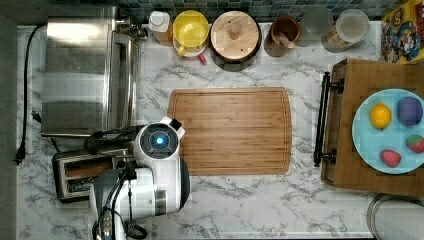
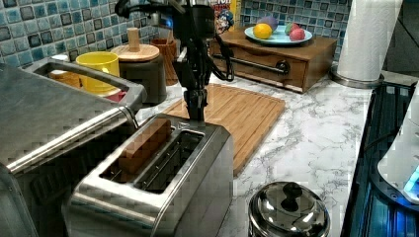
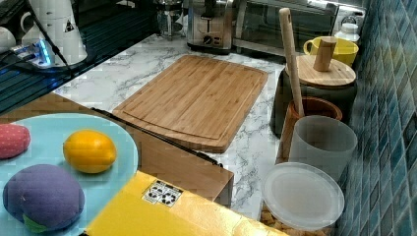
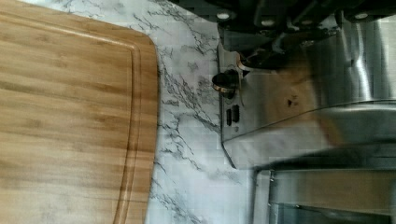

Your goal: Turn on the toaster.

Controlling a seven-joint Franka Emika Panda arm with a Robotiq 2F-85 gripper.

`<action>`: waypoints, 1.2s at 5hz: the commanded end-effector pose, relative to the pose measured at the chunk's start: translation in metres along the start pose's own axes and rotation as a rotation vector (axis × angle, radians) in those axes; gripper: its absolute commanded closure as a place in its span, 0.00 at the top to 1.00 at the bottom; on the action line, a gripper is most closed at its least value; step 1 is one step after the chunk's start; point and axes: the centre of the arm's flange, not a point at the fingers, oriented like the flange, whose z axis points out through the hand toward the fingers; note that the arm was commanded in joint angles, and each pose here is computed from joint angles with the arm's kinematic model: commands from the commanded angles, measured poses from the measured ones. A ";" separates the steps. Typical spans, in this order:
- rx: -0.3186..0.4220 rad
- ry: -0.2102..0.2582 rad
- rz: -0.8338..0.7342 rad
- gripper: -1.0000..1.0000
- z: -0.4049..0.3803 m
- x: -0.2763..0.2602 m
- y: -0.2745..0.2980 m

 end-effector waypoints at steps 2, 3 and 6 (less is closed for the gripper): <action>-0.040 -0.328 -0.021 0.00 0.117 -0.053 0.001; -0.086 -0.436 -0.045 0.00 0.170 -0.073 0.003; -0.203 -0.543 0.027 0.00 0.265 -0.113 0.024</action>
